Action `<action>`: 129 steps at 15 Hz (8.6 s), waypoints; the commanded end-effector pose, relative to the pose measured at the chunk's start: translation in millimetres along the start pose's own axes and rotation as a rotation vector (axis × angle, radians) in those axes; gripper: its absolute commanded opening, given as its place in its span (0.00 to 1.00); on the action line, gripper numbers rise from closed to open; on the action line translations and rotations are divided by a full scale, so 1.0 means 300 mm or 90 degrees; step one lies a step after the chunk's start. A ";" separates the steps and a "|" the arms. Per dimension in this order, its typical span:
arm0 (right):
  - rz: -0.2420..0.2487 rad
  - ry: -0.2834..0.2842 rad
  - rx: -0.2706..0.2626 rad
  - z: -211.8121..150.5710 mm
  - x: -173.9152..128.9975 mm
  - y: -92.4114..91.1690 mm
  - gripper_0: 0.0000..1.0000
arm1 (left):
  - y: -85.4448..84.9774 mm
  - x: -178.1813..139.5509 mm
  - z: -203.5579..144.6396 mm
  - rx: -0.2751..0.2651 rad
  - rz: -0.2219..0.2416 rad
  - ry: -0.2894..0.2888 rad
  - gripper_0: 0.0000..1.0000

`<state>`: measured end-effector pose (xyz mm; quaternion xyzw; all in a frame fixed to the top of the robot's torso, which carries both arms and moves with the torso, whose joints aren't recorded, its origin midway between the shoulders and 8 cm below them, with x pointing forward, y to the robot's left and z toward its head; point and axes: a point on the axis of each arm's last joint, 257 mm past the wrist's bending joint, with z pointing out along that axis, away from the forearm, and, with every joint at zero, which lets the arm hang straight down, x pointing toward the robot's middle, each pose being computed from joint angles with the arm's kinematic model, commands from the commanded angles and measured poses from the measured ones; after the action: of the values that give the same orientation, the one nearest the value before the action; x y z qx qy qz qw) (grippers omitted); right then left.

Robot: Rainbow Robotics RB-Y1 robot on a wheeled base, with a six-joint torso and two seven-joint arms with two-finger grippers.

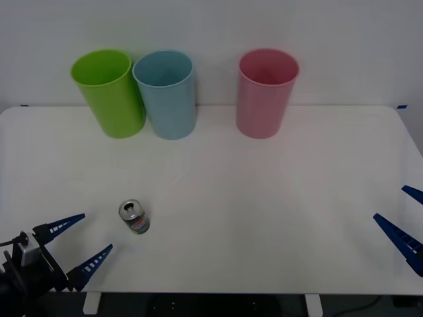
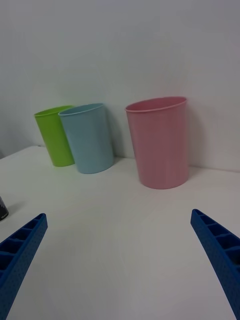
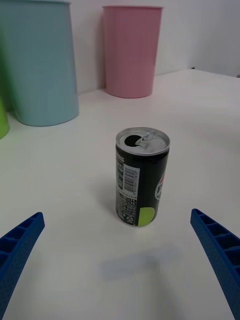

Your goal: Grasp the object on the table and drop it into the matching bin: aluminum can to the light blue bin, PET bottle to the pink bin.

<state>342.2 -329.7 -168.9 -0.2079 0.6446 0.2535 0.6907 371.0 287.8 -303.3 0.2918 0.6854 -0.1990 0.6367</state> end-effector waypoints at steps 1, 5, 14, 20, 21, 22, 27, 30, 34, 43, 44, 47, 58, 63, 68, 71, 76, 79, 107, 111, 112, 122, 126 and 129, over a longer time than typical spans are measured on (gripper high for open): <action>0.000 0.000 0.000 0.000 0.000 0.000 1.00 | -0.013 0.007 0.054 0.003 -0.005 -0.014 1.00; 0.000 0.000 0.000 0.000 0.000 0.000 1.00 | -0.032 0.006 0.132 -0.006 0.004 -0.025 1.00; 0.000 0.000 0.000 0.000 0.000 0.000 1.00 | -0.056 0.014 0.254 -0.003 0.011 -0.023 1.00; 0.000 0.000 0.000 0.000 0.000 0.000 1.00 | -0.057 0.024 0.323 0.010 0.008 -0.025 1.00; 0.000 0.000 0.000 0.000 0.000 0.000 1.00 | -0.060 0.025 0.326 0.011 0.009 -0.026 1.00; 0.000 0.000 0.000 0.000 0.000 0.000 1.00 | -0.064 0.028 0.329 0.013 0.009 -0.024 1.00; 0.000 0.000 0.000 0.000 0.000 0.000 1.00 | -0.074 0.029 0.335 0.018 0.009 -0.024 1.00; 0.000 0.000 0.000 0.000 0.000 0.000 1.00 | -0.075 0.030 0.335 0.018 0.013 -0.023 0.19; 0.000 0.000 0.000 0.000 0.000 0.000 1.00 | -0.070 0.034 0.337 0.014 0.017 -0.020 0.00; 0.000 0.000 0.000 0.000 0.000 0.000 1.00 | -0.054 0.015 0.341 0.008 0.010 -0.029 0.00; 0.000 0.000 0.000 0.000 0.000 0.000 1.00 | -0.045 0.005 0.343 0.006 0.011 -0.033 0.00; 0.000 0.000 0.000 0.000 0.000 0.000 1.00 | -0.020 -0.050 0.360 0.000 0.005 -0.058 0.00; 0.000 0.000 0.000 0.000 0.000 0.000 1.00 | 0.083 -0.427 0.386 -0.022 -0.055 -0.188 0.00; 0.000 0.000 0.000 0.000 0.000 0.000 1.00 | 0.088 -0.620 0.423 -0.002 -0.078 -0.237 0.00; 0.000 0.000 0.000 0.000 0.000 0.000 1.00 | 0.160 -0.766 0.469 -0.033 -0.078 -0.276 0.00; 0.000 0.000 0.000 0.000 0.000 0.000 1.00 | 0.218 -0.831 0.449 -0.074 -0.094 -0.297 0.00; 0.000 0.000 0.000 0.000 0.000 0.000 1.00 | 0.271 -0.963 0.452 -0.102 -0.119 -0.307 0.00; 0.000 0.000 0.000 0.000 0.000 0.000 1.00 | 0.304 -1.034 0.493 -0.113 -0.121 -0.310 0.00; 0.000 0.000 0.000 0.000 0.000 0.000 1.00 | 0.561 -1.149 1.094 -0.226 -0.080 -0.158 0.00; 0.000 0.000 0.000 0.000 0.000 0.000 1.00 | 0.538 -1.141 1.110 -0.221 -0.076 -0.154 0.00; 0.000 0.000 0.000 0.000 0.000 0.000 1.00 | 0.538 -1.145 1.110 -0.221 -0.076 -0.155 0.00; 0.000 0.000 0.000 0.000 0.000 0.000 1.00 | 0.508 -1.148 1.126 -0.209 -0.050 -0.150 1.00; 0.000 0.000 0.000 0.000 0.000 0.000 1.00 | 0.499 -1.152 1.128 -0.204 -0.051 -0.154 1.00; 0.000 0.000 0.000 0.000 0.000 0.000 1.00 | 0.498 -1.152 1.127 -0.203 -0.056 -0.157 1.00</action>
<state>342.3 -329.7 -168.9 -0.2079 0.6446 0.2534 0.6907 731.3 131.4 16.4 0.1316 0.6372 -0.1488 0.7446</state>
